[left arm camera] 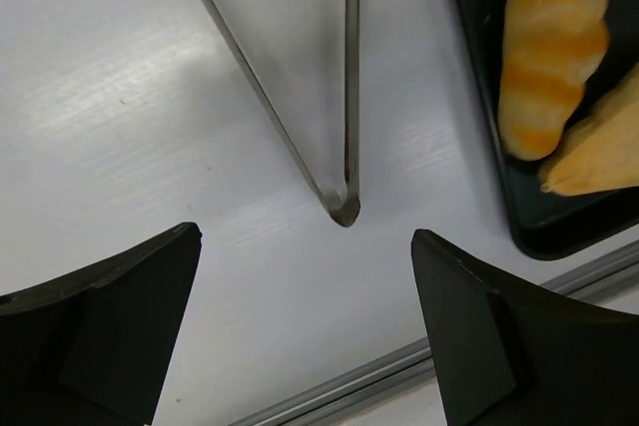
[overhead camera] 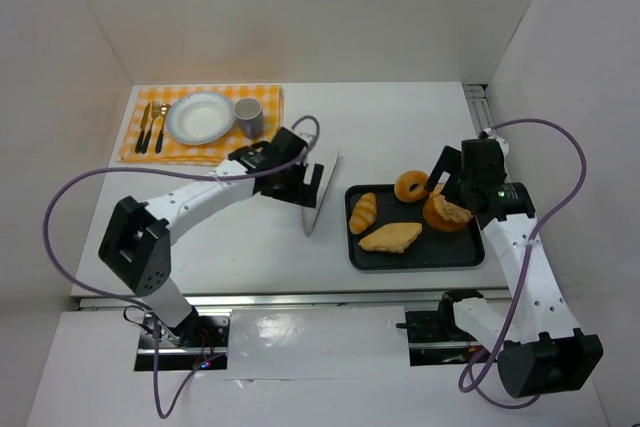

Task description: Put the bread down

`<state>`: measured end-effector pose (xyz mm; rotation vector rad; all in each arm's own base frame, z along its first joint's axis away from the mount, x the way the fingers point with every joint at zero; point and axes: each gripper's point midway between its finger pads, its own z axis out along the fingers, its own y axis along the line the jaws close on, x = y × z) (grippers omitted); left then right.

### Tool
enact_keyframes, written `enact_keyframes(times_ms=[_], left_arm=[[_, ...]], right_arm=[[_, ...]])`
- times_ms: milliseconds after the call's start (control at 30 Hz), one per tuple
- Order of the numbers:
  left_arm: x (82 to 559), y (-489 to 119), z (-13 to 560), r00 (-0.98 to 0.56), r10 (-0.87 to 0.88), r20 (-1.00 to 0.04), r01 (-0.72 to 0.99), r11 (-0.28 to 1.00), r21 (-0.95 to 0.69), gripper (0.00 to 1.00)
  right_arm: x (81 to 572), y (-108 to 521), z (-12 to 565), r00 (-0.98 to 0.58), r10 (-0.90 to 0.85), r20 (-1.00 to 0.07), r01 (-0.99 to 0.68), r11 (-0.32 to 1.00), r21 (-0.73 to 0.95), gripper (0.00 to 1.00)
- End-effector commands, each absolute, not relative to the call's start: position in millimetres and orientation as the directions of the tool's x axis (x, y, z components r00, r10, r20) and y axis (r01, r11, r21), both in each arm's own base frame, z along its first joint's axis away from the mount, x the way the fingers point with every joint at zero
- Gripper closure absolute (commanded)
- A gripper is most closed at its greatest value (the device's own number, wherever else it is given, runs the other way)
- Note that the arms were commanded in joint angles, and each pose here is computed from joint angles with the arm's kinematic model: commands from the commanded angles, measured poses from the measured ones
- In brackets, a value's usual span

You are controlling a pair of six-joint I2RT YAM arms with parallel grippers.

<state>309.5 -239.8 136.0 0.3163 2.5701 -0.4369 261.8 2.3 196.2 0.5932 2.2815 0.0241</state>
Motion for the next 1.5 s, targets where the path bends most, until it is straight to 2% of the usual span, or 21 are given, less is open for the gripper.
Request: enact_keyframes(times_ms=[0,100,233,367,633,1000,1100,1167,1200,1300,1333,1367,1467], left_arm=[[306.0,-236.4,125.4,-0.822,0.217,-0.527,0.286,0.957,-0.052,0.0],[303.2,-228.9,108.7,-0.858,0.162,-0.487,0.224,0.972,-0.071,0.0],[289.9,-249.2,93.2,-0.875,0.16,-0.456,0.256,0.954,-0.156,0.0],[282.1,-269.0,72.5,-0.894,0.151,-0.422,0.242,0.955,-0.17,0.0],[300.1,-284.6,37.5,-0.908,0.124,-0.399,0.203,0.966,-0.162,0.0],[362.7,-283.0,19.3,-0.892,0.056,-0.448,0.122,0.986,-0.118,0.0],[377.2,-283.1,14.9,-0.893,0.045,-0.447,0.112,0.986,-0.125,0.07],[381.2,-282.5,17.8,-0.892,0.044,-0.45,0.116,0.984,-0.134,0.16],[383.2,-284.0,18.7,-0.888,0.041,-0.458,0.117,0.983,-0.139,0.27],[387.7,-286.4,34.9,-0.871,0.051,-0.489,0.141,0.979,-0.148,0.44],[391.8,-282.4,42.6,-0.865,0.054,-0.499,0.145,0.979,-0.145,0.54],[392.8,-282.5,50.3,-0.856,0.061,-0.513,0.157,0.977,-0.147,0.61],[399.3,-272.1,96.5,-0.812,0.066,-0.579,0.188,0.97,-0.153,0.78]], right_arm=[[254.6,7.2,197.9,-0.588,0.436,-0.681,0.39,0.891,0.233,0.0],[256.4,9.2,199.2,-0.586,0.437,-0.682,0.381,0.892,0.243,0.0],[256.4,9.3,199.2,-0.586,0.437,-0.682,0.381,0.892,0.243,0.0],[258.9,11.1,198.4,-0.589,0.437,-0.679,0.376,0.893,0.249,0.0],[258.3,11.0,200.6,-0.589,0.437,-0.679,0.376,0.893,0.249,0.0],[259.1,9.5,198.4,-0.592,0.436,-0.677,0.384,0.892,0.239,0.0],[261.7,9.7,197.6,-0.592,0.436,-0.677,0.384,0.892,0.239,0.0],[260.5,9.6,194.1,-0.598,0.436,-0.672,0.386,0.892,0.235,0.0],[260.5,9.6,194.0,-0.598,0.436,-0.672,0.386,0.892,0.235,0.0],[260.4,9.2,193.9,-0.602,0.428,-0.674,0.38,0.896,0.229,0.0],[260.4,9.2,193.9,-0.602,0.428,-0.674,0.38,0.896,0.229,0.0],[260.4,9.2,193.9,-0.602,0.428,-0.674,0.38,0.896,0.229,0.0],[261.8,9.3,198.1,-0.595,0.428,-0.68,0.378,0.896,0.234,0.0]])
